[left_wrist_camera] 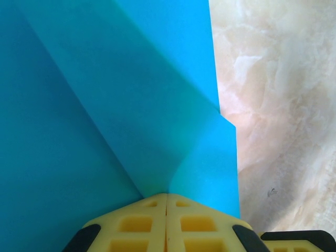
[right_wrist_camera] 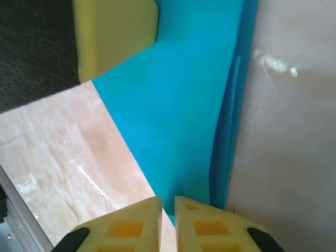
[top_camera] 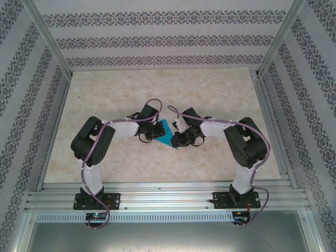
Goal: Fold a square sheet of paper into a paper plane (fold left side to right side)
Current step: Fourth fold the wing at the center of the table.
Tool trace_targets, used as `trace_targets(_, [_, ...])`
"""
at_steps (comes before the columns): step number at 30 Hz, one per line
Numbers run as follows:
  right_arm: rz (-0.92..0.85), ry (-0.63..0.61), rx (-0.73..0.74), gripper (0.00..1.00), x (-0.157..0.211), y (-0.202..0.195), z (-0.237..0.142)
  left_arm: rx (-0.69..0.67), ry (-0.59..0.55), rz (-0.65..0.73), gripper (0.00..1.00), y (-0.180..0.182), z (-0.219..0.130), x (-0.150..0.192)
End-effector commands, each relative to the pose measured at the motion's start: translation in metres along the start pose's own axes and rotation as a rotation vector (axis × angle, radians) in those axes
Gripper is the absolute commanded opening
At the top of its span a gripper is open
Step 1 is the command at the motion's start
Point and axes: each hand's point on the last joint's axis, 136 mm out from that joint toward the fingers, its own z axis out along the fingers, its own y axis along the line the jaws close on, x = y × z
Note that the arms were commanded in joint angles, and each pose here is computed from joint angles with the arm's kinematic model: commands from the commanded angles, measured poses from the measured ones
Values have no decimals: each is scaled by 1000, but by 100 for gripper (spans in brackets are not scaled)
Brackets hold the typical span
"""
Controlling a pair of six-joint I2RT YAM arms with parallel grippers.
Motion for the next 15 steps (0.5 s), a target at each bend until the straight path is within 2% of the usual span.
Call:
trace_targets(1, [55,72,22,13,29,-14,7,-192,66,-25,8,53,18,25])
trace_targets(15, [118,114,9,10,69,-18,4,-223,72,-31,7,62,21,26])
